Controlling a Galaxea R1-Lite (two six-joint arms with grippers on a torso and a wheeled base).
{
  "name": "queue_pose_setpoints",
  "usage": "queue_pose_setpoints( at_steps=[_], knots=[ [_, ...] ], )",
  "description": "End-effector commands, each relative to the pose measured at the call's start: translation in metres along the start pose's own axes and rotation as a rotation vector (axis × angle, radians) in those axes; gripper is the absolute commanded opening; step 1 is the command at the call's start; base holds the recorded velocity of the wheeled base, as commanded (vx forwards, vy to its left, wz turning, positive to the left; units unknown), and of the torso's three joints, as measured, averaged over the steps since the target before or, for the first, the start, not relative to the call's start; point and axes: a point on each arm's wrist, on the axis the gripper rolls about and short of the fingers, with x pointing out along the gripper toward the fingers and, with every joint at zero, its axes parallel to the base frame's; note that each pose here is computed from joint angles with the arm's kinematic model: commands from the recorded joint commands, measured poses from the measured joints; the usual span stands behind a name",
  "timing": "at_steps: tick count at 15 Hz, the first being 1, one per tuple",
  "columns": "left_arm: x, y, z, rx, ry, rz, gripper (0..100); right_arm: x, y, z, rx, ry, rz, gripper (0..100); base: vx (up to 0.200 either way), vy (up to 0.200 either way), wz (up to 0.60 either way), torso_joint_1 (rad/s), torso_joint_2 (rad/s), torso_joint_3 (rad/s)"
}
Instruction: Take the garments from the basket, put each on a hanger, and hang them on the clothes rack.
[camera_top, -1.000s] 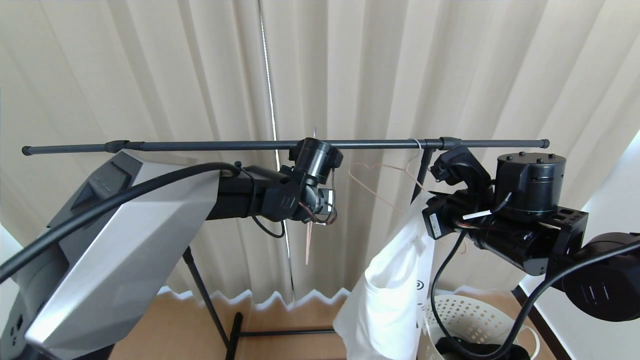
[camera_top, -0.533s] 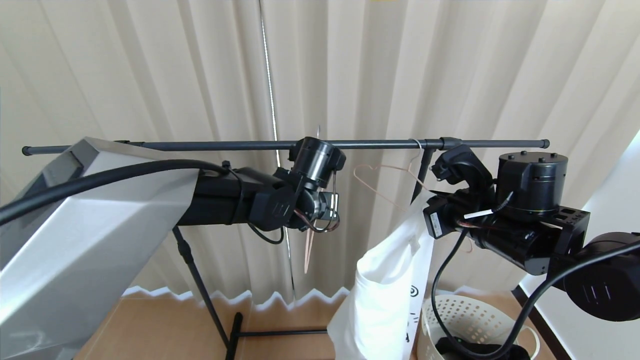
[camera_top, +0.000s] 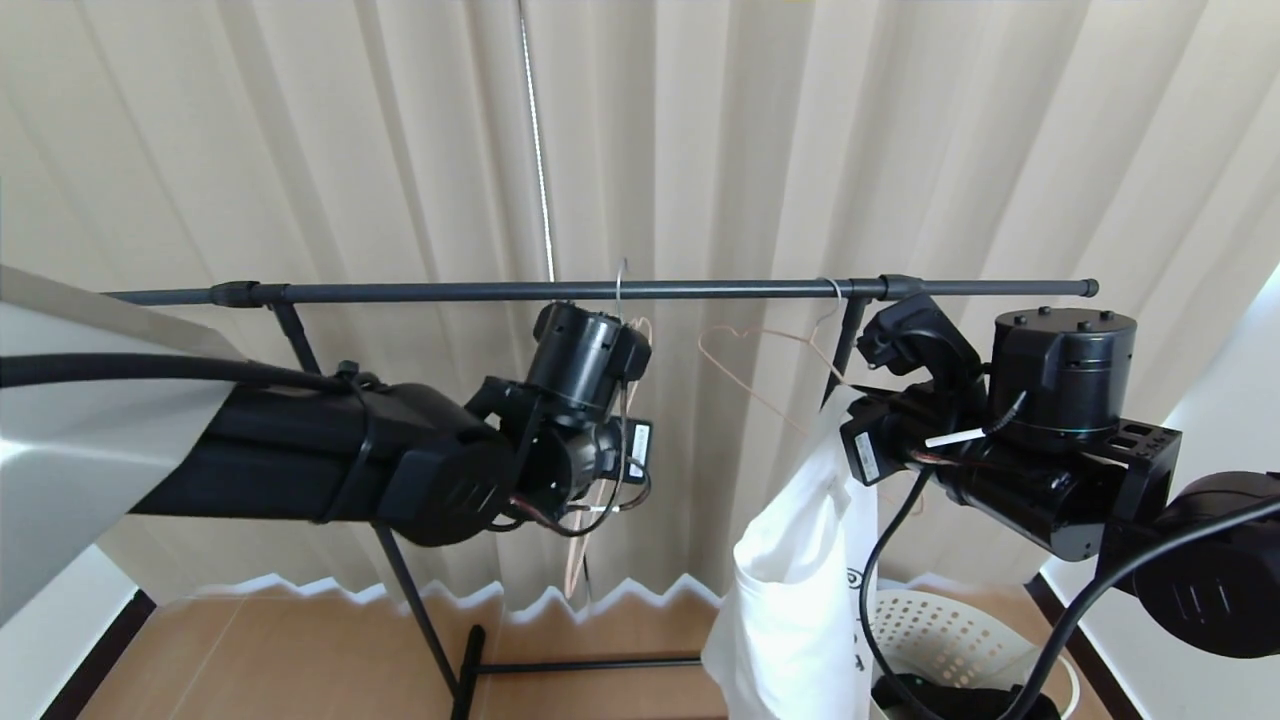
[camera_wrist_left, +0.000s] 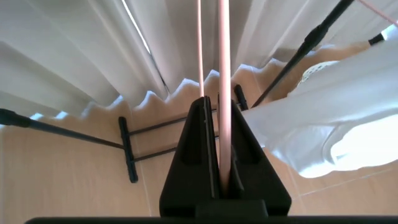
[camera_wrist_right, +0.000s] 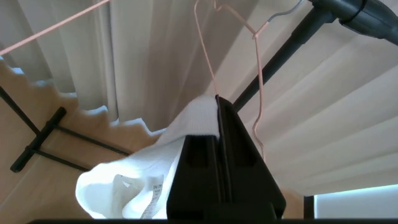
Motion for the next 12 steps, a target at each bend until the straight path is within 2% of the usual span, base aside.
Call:
queue_pose_setpoints(
  at_steps=[1,2,3,5,7,9,10,12],
  knots=[
    [-0.035,0.016,-0.017,0.062,-0.068,-0.023,0,-0.002,0.003,0.001,-0.003,-0.004,0.010,0,0.000,0.000,0.00,0.000,0.00,0.000],
    [-0.035,0.016,-0.017,0.062,-0.068,-0.023,0,-0.002,0.003,0.001,-0.003,-0.004,0.010,0,0.000,0.000,0.00,0.000,0.00,0.000],
    [-0.044,0.023,-0.034,0.102,-0.101,-0.053,0,-0.002,0.003,0.000,-0.004,-0.001,0.012,0,0.000,0.000,0.00,0.000,0.00,0.000],
    [-0.055,0.032,-0.048,0.132,-0.128,-0.118,0,-0.002,0.005,-0.001,-0.006,0.001,0.013,0,0.000,0.000,0.00,0.000,0.00,0.000],
    [-0.065,0.048,-0.067,0.164,-0.178,-0.217,0,-0.003,0.008,-0.003,-0.012,0.007,0.025,0,0.000,0.000,0.00,0.000,0.00,0.000],
    [-0.067,0.061,-0.081,0.201,-0.221,-0.266,0,-0.005,0.012,-0.003,-0.016,0.007,0.034,0,0.000,0.000,0.00,0.000,0.00,0.000],
    [-0.069,0.072,-0.090,0.236,-0.283,-0.309,0,-0.008,0.016,-0.004,-0.023,0.007,0.049,0,0.000,0.000,0.00,0.000,0.00,0.000],
    [-0.074,0.086,-0.098,0.290,-0.360,-0.330,0,-0.010,0.020,-0.003,-0.026,0.006,0.038,0,0.000,0.000,0.00,0.000,0.00,0.000]
  ],
)
